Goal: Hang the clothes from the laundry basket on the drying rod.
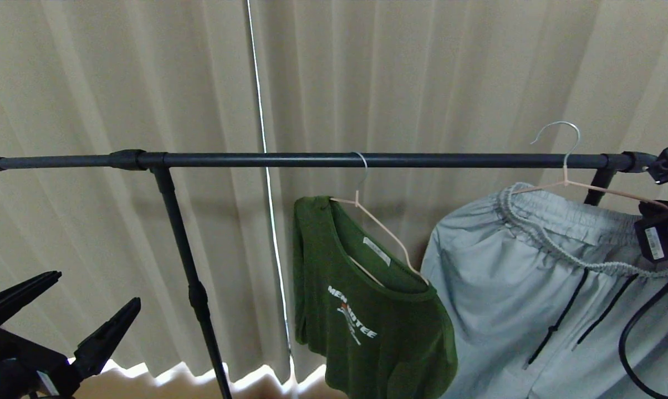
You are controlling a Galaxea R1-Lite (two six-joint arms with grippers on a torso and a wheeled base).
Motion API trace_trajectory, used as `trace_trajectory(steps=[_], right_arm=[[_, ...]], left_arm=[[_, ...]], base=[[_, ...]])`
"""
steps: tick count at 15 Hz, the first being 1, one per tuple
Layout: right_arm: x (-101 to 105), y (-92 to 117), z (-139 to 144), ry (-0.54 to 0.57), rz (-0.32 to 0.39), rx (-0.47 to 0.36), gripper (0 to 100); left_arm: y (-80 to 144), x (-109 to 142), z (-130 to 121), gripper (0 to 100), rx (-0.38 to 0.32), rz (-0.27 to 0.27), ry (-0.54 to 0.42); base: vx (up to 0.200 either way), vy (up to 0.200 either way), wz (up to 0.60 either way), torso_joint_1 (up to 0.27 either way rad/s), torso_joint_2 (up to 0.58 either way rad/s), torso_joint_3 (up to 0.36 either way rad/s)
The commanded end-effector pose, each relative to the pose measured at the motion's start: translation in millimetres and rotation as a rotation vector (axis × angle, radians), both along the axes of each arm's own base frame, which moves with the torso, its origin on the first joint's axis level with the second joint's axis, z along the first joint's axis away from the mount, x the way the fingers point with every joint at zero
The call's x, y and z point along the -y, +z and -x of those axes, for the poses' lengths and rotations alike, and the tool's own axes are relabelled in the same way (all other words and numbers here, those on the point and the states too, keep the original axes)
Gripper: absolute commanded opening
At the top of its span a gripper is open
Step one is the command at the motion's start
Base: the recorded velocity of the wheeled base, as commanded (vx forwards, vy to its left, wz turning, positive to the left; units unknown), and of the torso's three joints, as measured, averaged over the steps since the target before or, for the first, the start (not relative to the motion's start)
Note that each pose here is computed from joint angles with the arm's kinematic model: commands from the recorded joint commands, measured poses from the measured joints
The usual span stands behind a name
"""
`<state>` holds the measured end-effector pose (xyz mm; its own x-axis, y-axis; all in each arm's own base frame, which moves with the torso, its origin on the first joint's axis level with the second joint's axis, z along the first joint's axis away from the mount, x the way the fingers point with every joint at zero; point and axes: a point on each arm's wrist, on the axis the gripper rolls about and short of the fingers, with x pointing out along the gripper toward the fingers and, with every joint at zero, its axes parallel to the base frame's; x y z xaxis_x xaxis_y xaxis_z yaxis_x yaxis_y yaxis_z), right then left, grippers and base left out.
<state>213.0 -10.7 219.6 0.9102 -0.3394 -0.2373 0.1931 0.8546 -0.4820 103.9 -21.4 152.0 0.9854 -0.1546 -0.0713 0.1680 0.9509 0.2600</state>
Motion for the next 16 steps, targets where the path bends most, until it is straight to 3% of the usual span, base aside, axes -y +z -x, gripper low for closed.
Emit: trace_trajectory(steps=[1, 6, 16], right_arm=[[-5, -9, -19, 0.005, 0.004, -0.048, 0], [-16, -22, -38, -0.005, 0.022, -0.054, 0], [-38, -29, -35, 0.093, 0.022, -0.069, 0]], left_arm=[[1, 0, 1, 100, 0.010, 0.002, 0.001], [2, 0, 1, 100, 0.011, 0.003, 0.001], [1, 0, 1, 100, 0.010, 0.002, 0.001]], base=[[0.000, 0.000, 0.00, 0.000, 0.00, 0.000], [0.000, 0.000, 0.00, 0.000, 0.00, 0.000], [0.000, 0.000, 0.00, 0.000, 0.00, 0.000]])
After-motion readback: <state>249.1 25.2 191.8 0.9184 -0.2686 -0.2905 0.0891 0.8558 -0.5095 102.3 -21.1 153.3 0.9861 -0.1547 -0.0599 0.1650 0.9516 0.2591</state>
